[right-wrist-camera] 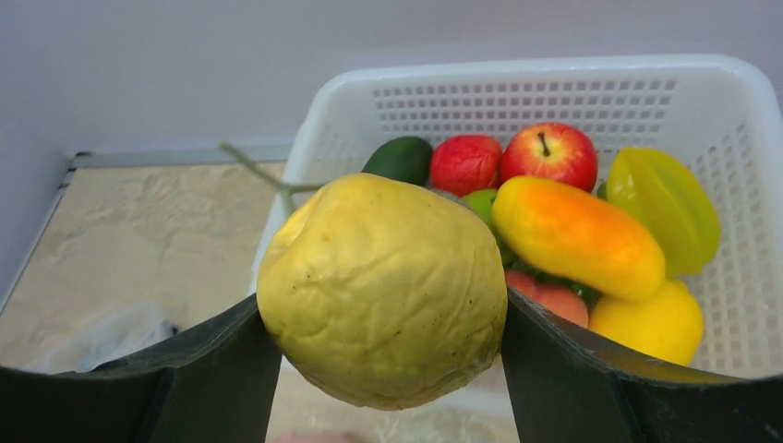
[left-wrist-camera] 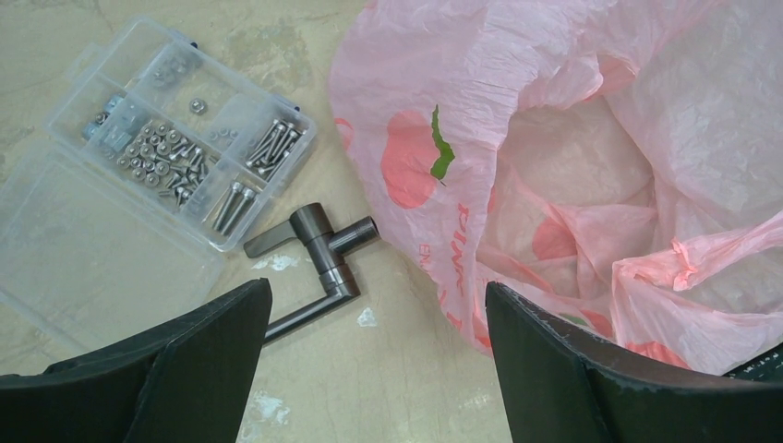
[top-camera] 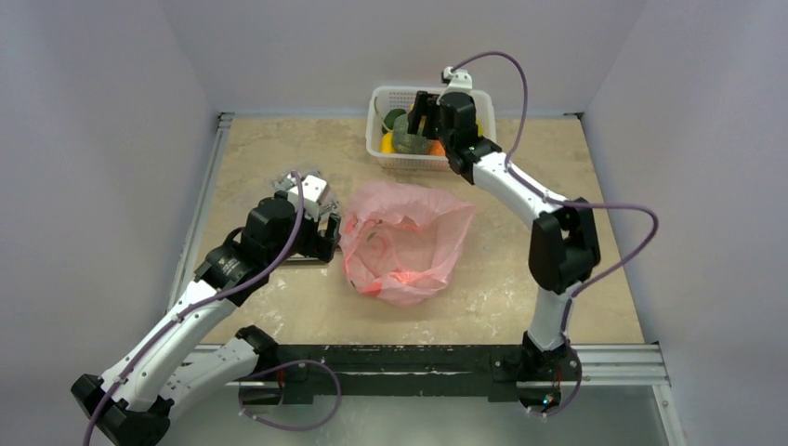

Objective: Take the fake fruits out of the plastic bag

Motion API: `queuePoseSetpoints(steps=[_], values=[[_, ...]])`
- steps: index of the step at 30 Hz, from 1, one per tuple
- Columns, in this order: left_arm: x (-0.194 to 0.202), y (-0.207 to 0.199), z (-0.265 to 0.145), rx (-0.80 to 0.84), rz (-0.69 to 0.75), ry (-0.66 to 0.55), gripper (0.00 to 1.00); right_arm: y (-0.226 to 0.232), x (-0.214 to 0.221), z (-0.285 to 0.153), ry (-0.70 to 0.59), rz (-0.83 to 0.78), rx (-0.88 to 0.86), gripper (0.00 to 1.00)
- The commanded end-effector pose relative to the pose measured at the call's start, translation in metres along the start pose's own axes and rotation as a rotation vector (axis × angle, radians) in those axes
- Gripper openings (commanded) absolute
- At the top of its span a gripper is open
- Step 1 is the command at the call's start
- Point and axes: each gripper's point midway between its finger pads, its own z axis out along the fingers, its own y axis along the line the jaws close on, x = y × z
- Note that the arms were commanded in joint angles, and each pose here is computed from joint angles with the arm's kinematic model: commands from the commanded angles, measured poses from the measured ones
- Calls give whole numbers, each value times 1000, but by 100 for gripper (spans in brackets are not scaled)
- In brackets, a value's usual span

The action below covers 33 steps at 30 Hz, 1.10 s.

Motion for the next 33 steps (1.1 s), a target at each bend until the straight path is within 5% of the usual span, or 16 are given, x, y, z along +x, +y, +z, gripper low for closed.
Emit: queuePoseSetpoints(steps=[1,14,33], values=[[-9,1,1,0,1,-36,86,-21,-29,41,-38,15,74,1],[-4,0,6,0,9,-6,85,-83,-21,130,-40,5,250,27],[1,-1,13,-1,18,31,85,-97,-16,117,13,-84,282,80]])
